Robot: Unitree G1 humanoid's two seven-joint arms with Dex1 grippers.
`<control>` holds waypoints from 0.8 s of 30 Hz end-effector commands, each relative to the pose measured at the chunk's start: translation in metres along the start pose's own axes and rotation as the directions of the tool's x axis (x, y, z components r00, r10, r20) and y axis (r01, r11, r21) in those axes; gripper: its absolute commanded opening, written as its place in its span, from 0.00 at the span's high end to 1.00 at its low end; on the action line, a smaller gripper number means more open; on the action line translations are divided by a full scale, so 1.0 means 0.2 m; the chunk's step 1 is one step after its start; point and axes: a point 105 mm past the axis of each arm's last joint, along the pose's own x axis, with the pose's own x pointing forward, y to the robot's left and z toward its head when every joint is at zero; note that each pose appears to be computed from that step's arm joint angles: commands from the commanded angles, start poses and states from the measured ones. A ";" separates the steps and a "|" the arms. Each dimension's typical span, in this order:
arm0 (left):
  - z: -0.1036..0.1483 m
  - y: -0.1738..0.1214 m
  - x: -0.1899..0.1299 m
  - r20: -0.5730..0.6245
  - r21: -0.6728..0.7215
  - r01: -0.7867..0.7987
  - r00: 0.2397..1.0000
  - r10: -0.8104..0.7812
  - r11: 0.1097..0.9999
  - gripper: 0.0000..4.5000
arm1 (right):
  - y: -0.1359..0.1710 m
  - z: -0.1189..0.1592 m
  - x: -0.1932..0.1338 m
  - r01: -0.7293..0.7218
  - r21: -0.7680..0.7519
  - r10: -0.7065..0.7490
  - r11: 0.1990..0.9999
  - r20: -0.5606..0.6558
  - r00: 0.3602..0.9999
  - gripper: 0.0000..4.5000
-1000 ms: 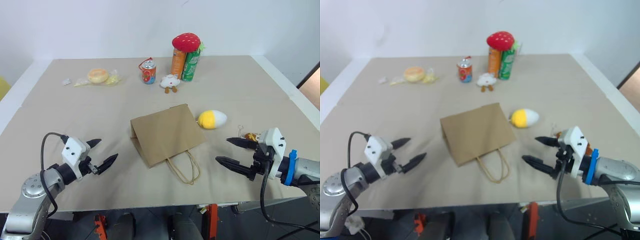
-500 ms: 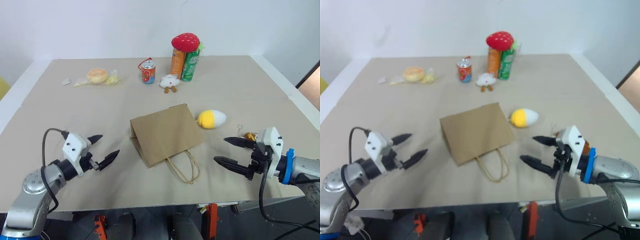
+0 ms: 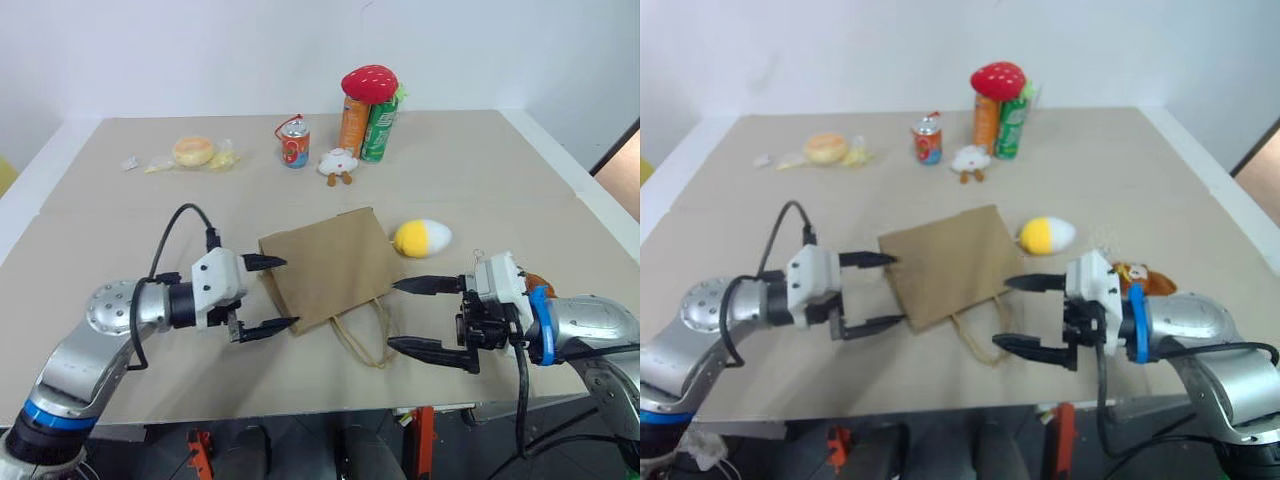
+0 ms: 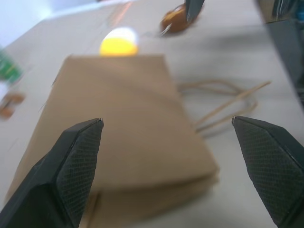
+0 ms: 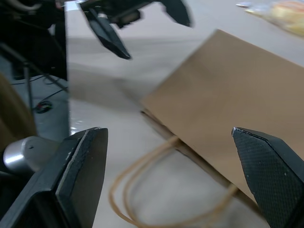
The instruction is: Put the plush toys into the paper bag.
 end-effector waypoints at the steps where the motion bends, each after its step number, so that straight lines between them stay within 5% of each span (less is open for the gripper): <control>1: -0.04 -0.03 0.10 -0.005 0.005 0.132 0.991 -0.132 0.991 0.00 | 0.05 0.05 0.04 -0.077 -0.040 0.078 0.996 0.015 0.997 0.00; 7: -0.14 -0.03 0.20 -0.061 0.037 0.256 0.965 -0.253 0.966 0.00 | 0.01 0.03 0.02 -0.052 -0.053 0.051 0.997 -0.010 0.999 0.00; 12: -0.06 -0.03 0.35 -0.014 0.186 0.309 0.950 -0.312 0.933 0.00 | -0.01 0.03 0.02 -0.011 -0.059 0.010 0.998 -0.014 1.000 0.00; 24: -0.07 -0.13 0.47 -0.014 0.231 0.374 0.924 -0.381 0.898 0.00 | -0.01 0.02 0.00 0.058 -0.042 -0.059 0.997 -0.015 0.998 0.00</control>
